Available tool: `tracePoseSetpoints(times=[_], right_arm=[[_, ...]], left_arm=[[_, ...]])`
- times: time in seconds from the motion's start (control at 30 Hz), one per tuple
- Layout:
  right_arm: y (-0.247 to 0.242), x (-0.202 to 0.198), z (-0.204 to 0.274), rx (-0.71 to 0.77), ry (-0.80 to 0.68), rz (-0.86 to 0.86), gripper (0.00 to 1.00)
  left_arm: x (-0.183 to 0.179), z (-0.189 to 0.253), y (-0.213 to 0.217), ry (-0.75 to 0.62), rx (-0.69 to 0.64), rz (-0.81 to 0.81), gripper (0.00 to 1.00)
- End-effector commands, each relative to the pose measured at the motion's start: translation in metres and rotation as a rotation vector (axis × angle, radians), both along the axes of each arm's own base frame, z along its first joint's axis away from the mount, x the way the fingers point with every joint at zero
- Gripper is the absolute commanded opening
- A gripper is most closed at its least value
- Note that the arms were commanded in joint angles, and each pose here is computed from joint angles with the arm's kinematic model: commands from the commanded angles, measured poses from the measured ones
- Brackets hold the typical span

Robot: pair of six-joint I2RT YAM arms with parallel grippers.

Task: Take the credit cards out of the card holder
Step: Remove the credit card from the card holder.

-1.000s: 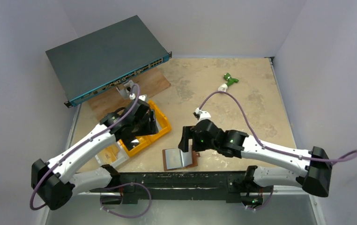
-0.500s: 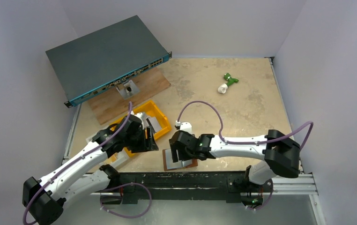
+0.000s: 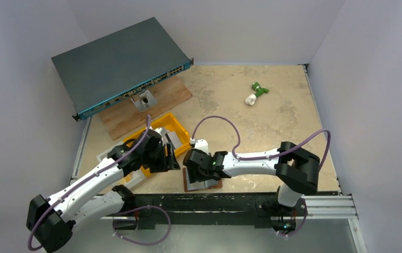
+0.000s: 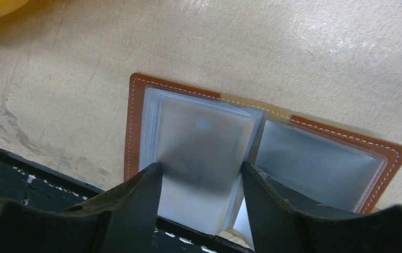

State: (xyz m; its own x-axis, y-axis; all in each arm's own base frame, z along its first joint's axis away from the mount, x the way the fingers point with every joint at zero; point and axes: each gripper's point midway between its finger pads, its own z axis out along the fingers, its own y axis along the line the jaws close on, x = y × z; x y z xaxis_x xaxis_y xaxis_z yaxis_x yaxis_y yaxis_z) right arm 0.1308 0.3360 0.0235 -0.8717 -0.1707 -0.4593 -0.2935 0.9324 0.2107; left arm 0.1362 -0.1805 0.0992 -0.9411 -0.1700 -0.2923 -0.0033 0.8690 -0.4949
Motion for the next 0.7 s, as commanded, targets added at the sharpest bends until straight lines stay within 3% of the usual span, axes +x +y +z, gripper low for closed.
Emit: tracePoseSetpoints(times=[0.0,0.3,0.43,0.67], right_arm=[[-0.004,-0.001,-0.010,-0.022,0.010,-0.034,0.49],[-0.001,-0.012,-0.010,0.084,0.033,0.001,0.17],[0.003,-0.014,-0.006,0.141,0.041,0.022,0.11],[0.001,-0.011,-0.001,0.225,0.045,0.031,0.10]], left_arm=[[0.005,0.001,-0.012,0.008,-0.047,0.000,0.59],[0.004,-0.005,-0.027,0.039,-0.075,-0.026,0.53],[0.001,-0.011,-0.040,0.050,-0.079,-0.053,0.46],[0.001,-0.035,-0.054,0.072,-0.015,-0.067,0.25]])
